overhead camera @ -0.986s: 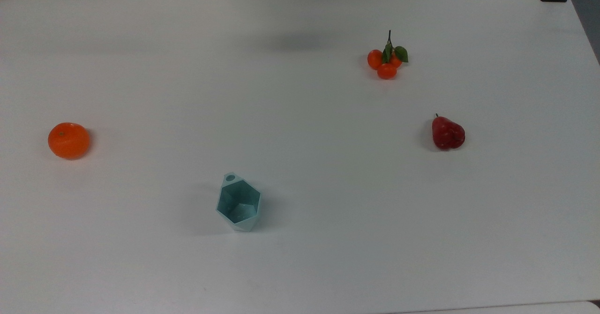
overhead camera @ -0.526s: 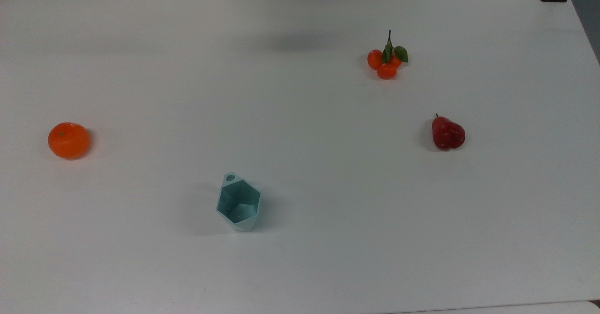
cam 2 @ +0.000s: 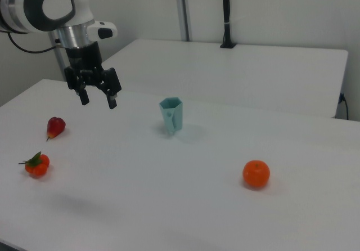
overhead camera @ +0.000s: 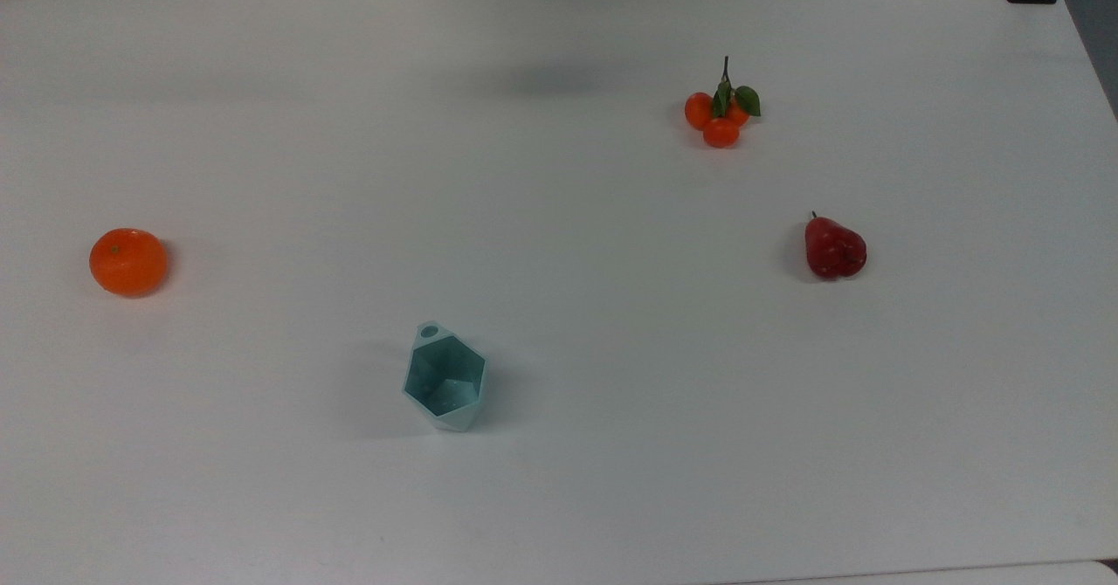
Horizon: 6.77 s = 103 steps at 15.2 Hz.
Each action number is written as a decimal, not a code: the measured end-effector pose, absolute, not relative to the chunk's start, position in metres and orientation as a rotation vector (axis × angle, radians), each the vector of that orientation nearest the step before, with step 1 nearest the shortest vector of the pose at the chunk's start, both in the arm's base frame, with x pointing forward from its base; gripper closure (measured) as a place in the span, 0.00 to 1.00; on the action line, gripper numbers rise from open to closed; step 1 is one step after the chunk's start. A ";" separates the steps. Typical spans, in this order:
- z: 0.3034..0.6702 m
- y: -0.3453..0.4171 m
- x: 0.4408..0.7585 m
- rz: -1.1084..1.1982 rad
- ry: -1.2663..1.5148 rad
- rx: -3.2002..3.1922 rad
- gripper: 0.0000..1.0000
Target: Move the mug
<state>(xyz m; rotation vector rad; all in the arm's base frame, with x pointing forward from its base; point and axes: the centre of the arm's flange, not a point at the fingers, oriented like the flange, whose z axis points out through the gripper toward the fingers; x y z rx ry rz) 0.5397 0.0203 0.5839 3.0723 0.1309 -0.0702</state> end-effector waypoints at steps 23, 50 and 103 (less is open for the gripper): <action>0.472 -0.014 0.688 0.333 0.173 3.045 0.00; 0.345 0.038 0.738 0.572 0.273 3.006 0.38; 0.358 0.055 0.504 0.291 0.047 3.073 0.74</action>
